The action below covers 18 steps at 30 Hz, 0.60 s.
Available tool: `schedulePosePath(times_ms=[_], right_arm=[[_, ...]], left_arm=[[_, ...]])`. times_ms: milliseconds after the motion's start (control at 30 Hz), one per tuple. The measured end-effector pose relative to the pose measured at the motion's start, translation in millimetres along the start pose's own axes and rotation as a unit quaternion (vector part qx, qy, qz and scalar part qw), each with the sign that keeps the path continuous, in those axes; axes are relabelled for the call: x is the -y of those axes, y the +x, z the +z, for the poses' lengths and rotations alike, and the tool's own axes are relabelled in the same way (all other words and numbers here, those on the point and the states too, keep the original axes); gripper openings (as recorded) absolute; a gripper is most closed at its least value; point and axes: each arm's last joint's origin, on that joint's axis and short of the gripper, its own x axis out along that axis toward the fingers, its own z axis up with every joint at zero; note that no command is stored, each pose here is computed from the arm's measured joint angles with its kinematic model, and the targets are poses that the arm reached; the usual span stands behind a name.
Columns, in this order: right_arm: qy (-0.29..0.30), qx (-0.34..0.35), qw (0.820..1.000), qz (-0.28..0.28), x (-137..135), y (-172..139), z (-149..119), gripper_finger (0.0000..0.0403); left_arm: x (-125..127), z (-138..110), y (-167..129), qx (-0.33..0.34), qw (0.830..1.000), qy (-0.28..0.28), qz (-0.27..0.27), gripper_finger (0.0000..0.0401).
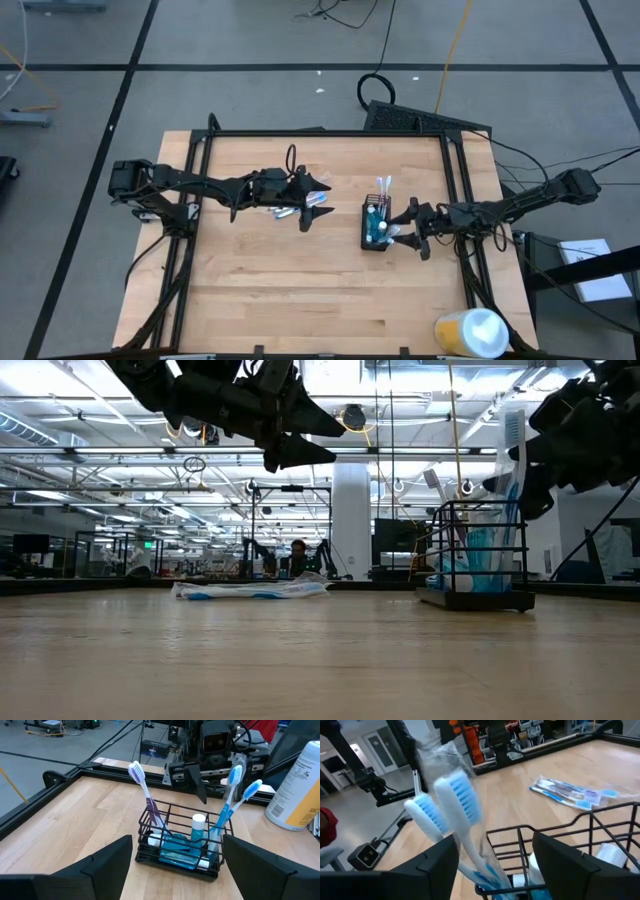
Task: Pick & Place toothbrushing station
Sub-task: Put the blue toothbrush into the bottom section of the mesh organizer
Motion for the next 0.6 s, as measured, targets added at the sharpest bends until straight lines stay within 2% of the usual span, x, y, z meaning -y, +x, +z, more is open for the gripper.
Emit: schedulePosePath(times_ms=[300, 600], right_arm=[[-0.028, 0.001, 1.0, 0.001, -0.2, -1.3, 0.9, 0.0299], [-0.031, 0.004, 0.999, 0.021, -1.5, -8.4, 3.9, 0.0303]], left_arm=[[0.0, 0.0, 0.0, 0.0, 1.0, 0.0, 0.0, 0.031], [-0.1, 0.0, 0.0, 0.0, 1.0, 0.0, 0.0, 0.031]])
